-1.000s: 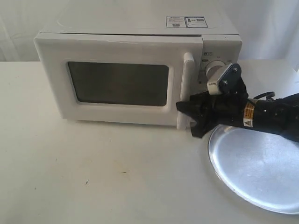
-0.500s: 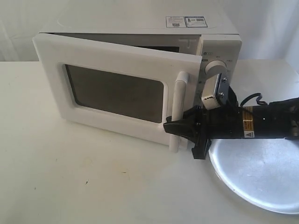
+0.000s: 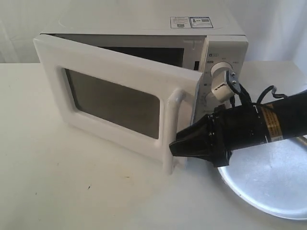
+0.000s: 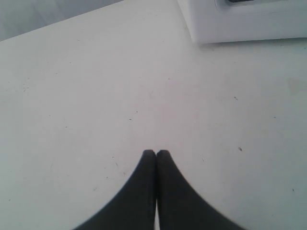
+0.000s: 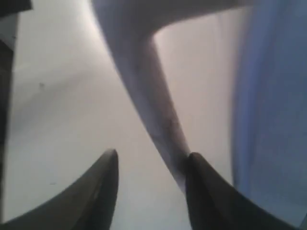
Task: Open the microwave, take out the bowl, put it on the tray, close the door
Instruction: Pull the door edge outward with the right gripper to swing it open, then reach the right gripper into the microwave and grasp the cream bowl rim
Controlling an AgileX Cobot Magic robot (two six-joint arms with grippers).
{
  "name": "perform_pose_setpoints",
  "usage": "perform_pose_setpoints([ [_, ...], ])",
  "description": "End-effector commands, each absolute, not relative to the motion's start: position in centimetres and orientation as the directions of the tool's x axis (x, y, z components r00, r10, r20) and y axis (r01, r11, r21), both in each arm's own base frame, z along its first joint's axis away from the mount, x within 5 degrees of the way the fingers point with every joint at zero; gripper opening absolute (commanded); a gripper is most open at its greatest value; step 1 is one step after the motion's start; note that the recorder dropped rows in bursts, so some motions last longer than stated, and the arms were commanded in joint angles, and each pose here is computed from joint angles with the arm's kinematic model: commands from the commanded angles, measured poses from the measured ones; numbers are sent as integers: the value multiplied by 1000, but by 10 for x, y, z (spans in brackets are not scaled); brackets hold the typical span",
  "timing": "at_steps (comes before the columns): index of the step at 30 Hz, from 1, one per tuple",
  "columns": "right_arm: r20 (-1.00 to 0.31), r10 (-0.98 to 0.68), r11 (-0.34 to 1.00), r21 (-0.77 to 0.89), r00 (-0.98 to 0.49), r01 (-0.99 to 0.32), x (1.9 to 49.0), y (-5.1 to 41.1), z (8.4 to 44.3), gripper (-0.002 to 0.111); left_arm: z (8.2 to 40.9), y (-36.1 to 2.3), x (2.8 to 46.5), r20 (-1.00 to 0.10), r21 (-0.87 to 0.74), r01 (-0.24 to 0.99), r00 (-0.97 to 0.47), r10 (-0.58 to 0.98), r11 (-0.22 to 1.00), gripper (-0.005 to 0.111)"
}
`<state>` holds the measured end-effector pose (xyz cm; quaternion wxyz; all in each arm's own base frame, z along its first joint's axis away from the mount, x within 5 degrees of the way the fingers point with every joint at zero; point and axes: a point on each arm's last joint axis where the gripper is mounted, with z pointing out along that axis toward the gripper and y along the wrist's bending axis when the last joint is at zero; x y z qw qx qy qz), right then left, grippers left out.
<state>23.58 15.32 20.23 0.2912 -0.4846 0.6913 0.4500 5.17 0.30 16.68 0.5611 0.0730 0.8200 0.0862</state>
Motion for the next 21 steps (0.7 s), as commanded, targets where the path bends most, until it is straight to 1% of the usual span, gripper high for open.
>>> perform_pose_setpoints([
  [1, -786, -375, 64, 508, -492, -859, 216, 154, 215, 21, 166, 3, 52, -910, 216, 26, -357, 211, 976, 0],
  [6, -741, -393, 74, 565, -544, -822, 201, 149, 200, 1, 166, 3, 52, -910, 216, 26, -357, 211, 976, 0],
  [9, -766, -408, 42, 529, -497, -848, 191, 148, 195, 0, 166, 3, 52, -910, 216, 26, -357, 211, 976, 0],
  [12, -780, -405, 33, 509, -477, -860, 186, 148, 200, 0, 166, 3, 52, -910, 216, 26, -357, 211, 976, 0],
  [13, -775, -432, 182, 426, -461, -886, 196, 144, 196, 0, 166, 3, 52, -910, 216, 26, -357, 211, 976, 0],
  [14, -755, -448, 313, 369, -479, -875, 206, 140, 190, 0, 166, 3, 52, -910, 216, 26, -357, 211, 976, 0],
  [15, -743, -433, 436, 323, -510, -840, 216, 136, 186, 0, 166, 3, 52, -910, 216, 26, -357, 211, 976, 0],
  [16, -746, -397, 523, 295, -534, -800, 224, 132, 185, 0, 166, 3, 52, -910, 216, 26, -357, 211, 976, 0],
  [17, -759, -322, 608, 293, -566, -738, 234, 130, 186, 0, 166, 3, 52, -910, 216, 26, -357, 211, 976, 0],
  [18, -785, -255, 643, 298, -564, -706, 240, 130, 190, 0, 166, 3, 52, -910, 216, 26, -357, 211, 976, 0],
  [19, -812, -215, 644, 300, -543, -703, 244, 132, 193, 0, 166, 3, 52, -910, 216, 26, -357, 211, 976, 0],
  [21, -899, -188, 517, 253, -396, -818, 245, 144, 207, 0, 166, 3, 52, -910, 216, 26, -357, 211, 976, 0],
])
